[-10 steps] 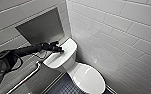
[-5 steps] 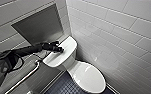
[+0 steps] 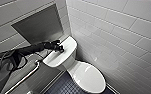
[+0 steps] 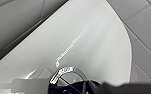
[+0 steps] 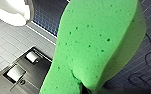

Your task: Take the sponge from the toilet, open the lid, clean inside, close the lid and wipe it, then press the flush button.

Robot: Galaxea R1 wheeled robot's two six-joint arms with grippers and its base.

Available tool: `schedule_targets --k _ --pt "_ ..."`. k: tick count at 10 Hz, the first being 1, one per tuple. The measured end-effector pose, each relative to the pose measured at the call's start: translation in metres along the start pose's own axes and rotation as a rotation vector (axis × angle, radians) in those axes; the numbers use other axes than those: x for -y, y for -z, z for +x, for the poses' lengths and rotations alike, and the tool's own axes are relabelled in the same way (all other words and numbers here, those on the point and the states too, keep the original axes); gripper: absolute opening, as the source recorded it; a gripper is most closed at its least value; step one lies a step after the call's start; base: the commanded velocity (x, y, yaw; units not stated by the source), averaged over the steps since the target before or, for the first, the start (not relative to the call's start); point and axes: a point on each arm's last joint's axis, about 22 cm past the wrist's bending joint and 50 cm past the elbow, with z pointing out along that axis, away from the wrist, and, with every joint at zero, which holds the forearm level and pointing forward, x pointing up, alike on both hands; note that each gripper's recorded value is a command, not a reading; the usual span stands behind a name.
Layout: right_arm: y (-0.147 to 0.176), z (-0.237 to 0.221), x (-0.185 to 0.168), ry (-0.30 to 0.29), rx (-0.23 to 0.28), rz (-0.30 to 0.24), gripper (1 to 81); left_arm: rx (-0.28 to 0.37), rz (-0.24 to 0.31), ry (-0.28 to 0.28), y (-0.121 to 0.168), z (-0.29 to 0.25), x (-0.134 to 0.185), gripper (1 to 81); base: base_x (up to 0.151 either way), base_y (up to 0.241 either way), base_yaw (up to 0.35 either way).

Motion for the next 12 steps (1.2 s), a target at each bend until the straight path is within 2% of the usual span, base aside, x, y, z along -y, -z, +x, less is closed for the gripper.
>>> schedule_targets --k 5,9,12 --pt "-0.001 -0.004 0.005 -0.004 0.004 0.006 1.0 -0.013 0.016 -0.026 0.005 0.001 0.011 1.0 0.0 0.0 0.0" --pt "-0.003 -0.005 0.011 -0.005 0.004 0.014 1.0 0.017 0.019 -0.082 0.014 -0.01 0.016 1.0 0.0 0.0 0.0" --pt "-0.003 -0.005 0.011 -0.005 0.004 0.014 1.0 0.02 0.02 -0.086 0.013 -0.011 0.016 1.0 0.0 0.0 0.0"
